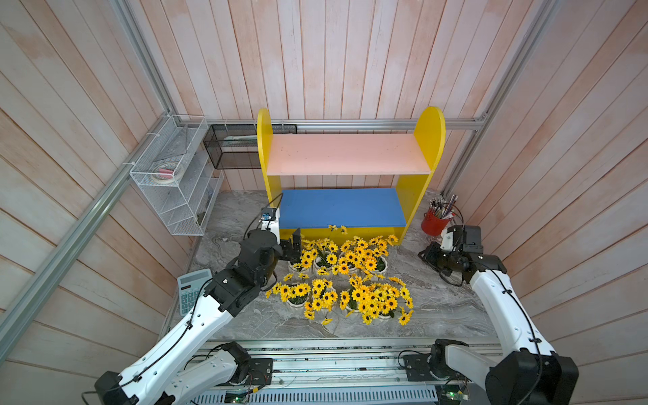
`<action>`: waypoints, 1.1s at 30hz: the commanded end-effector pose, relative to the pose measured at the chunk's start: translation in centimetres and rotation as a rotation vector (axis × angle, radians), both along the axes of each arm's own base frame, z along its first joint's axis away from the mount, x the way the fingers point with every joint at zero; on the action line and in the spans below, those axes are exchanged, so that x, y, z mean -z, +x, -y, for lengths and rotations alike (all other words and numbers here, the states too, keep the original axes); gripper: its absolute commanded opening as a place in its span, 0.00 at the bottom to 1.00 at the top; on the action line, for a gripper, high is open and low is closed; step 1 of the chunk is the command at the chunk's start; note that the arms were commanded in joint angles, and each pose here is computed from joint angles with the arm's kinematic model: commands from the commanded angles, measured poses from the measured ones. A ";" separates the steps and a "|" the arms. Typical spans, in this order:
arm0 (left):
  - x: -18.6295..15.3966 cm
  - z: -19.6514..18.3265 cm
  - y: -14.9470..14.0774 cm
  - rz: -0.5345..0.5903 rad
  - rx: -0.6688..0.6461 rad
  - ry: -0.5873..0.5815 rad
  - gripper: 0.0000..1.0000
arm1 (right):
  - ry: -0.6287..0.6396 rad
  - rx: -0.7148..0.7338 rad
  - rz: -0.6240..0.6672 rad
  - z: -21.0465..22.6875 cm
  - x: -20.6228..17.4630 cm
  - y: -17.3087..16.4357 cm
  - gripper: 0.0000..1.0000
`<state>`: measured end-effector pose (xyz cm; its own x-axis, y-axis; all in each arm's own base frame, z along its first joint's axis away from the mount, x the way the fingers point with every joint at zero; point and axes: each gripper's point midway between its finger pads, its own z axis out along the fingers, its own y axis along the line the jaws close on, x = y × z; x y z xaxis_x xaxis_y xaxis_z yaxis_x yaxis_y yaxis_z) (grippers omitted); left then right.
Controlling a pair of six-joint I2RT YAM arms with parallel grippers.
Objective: Take the sunflower pots off the shelves
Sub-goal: Move the sunflower pot to the center of the board, then reset both arms
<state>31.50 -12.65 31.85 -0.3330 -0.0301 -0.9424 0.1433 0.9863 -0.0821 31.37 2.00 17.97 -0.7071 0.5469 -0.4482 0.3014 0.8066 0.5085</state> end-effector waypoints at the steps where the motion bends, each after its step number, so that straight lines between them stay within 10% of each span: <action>1: -0.2 -1.5 0.9 -0.050 -0.011 -0.028 1.00 | -0.006 -0.004 0.191 1.3 -2.8 3.1 0.98; 7: 0.3 -1.9 0.0 -0.043 0.021 0.013 1.00 | 0.066 0.019 0.495 1.2 -7.2 3.4 0.98; 13: 1.6 -3.1 0.1 0.091 0.077 0.010 1.00 | -0.152 0.302 0.744 6.4 -8.1 1.0 0.98; 19: 4.6 -8.5 4.1 0.089 -0.041 -0.185 1.00 | -0.444 0.225 1.044 6.3 -8.2 -1.5 0.98; 22: 6.4 -12.9 5.6 0.134 -0.145 -0.295 1.00 | -0.498 0.216 1.000 6.8 -6.0 -1.0 0.98; 33: 15.1 -17.9 7.4 0.182 -0.357 -0.051 1.00 | -0.546 0.056 0.862 5.9 1.2 0.7 0.98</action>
